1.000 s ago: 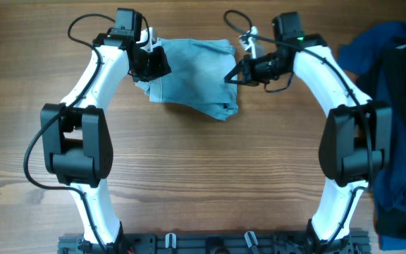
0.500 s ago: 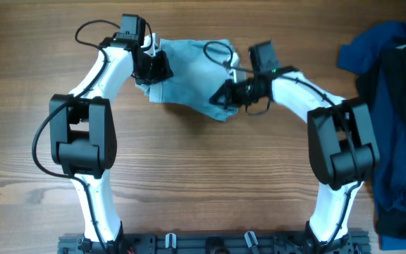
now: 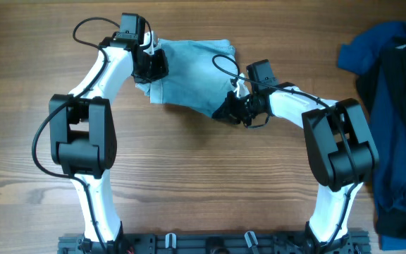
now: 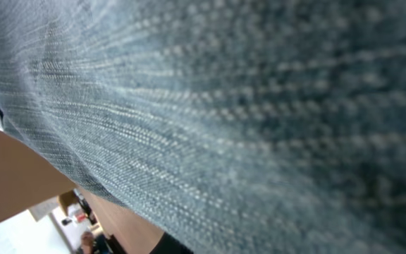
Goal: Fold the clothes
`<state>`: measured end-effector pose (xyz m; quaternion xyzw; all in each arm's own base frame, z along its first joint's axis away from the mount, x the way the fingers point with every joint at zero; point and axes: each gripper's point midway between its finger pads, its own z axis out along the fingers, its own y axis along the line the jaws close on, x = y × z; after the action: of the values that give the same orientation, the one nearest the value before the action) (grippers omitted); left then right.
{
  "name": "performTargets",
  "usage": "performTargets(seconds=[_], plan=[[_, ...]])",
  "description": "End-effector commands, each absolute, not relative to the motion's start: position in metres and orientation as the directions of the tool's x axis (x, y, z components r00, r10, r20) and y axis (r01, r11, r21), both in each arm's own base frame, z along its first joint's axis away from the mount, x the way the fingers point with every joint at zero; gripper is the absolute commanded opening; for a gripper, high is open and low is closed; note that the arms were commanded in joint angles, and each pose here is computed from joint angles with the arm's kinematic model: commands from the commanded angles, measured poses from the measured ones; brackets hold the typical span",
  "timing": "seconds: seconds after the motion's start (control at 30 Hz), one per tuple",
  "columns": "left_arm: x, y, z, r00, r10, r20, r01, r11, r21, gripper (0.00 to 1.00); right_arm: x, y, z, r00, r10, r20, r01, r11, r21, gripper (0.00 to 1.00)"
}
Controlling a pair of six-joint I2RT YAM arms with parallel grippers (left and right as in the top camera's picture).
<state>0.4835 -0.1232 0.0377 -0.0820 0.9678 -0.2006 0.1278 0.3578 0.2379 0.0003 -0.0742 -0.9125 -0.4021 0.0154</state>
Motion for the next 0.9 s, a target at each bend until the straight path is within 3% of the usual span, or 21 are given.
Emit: performTargets(seconds=[0.0, 0.17, 0.3, 0.37, 0.43, 0.6, 0.87], plan=[[0.493, -0.122, 0.077, -0.935, -0.215, -0.281, -0.085, 0.907, -0.411, 0.06, 0.359, 0.245, 0.014, -0.986, 0.12, 0.111, 0.162, 0.607, 0.778, 0.04], [0.497, -0.123, 0.153, -0.883, -0.223, -0.413, -0.021, 0.898, -0.44, 0.12, 0.364, 0.261, 0.065, -0.998, 0.047, 0.032, 0.051, 0.492, 0.869, 0.04], [0.486, -0.121, 0.171, -0.881, -0.224, -0.418, -0.019, 0.897, -0.441, 0.16, 0.368, 0.264, 0.104, -0.988, -0.01, -0.157, -0.145, 0.452, 0.88, 0.04], [0.476, -0.124, 0.163, -0.904, -0.217, -0.367, -0.03, 0.891, -0.453, 0.15, 0.375, 0.261, 0.104, -0.972, -0.01, -0.236, -0.21, 0.491, 0.846, 0.04], [0.462, -0.133, 0.147, -0.94, -0.202, -0.274, -0.044, 0.87, -0.492, 0.14, 0.389, 0.248, 0.087, -0.963, 0.042, -0.267, -0.19, 0.598, 0.779, 0.04], [0.438, -0.142, 0.102, -0.981, -0.177, -0.084, -0.111, 0.853, -0.51, 0.1, 0.396, 0.239, 0.051, -0.974, 0.102, -0.201, -0.083, 0.669, 0.739, 0.04], [0.425, -0.13, 0.059, -0.986, -0.166, 0.02, -0.158, 0.891, -0.425, 0.12, 0.386, 0.235, -0.002, -0.989, 0.137, -0.047, 0.062, 0.689, 0.722, 0.04]])
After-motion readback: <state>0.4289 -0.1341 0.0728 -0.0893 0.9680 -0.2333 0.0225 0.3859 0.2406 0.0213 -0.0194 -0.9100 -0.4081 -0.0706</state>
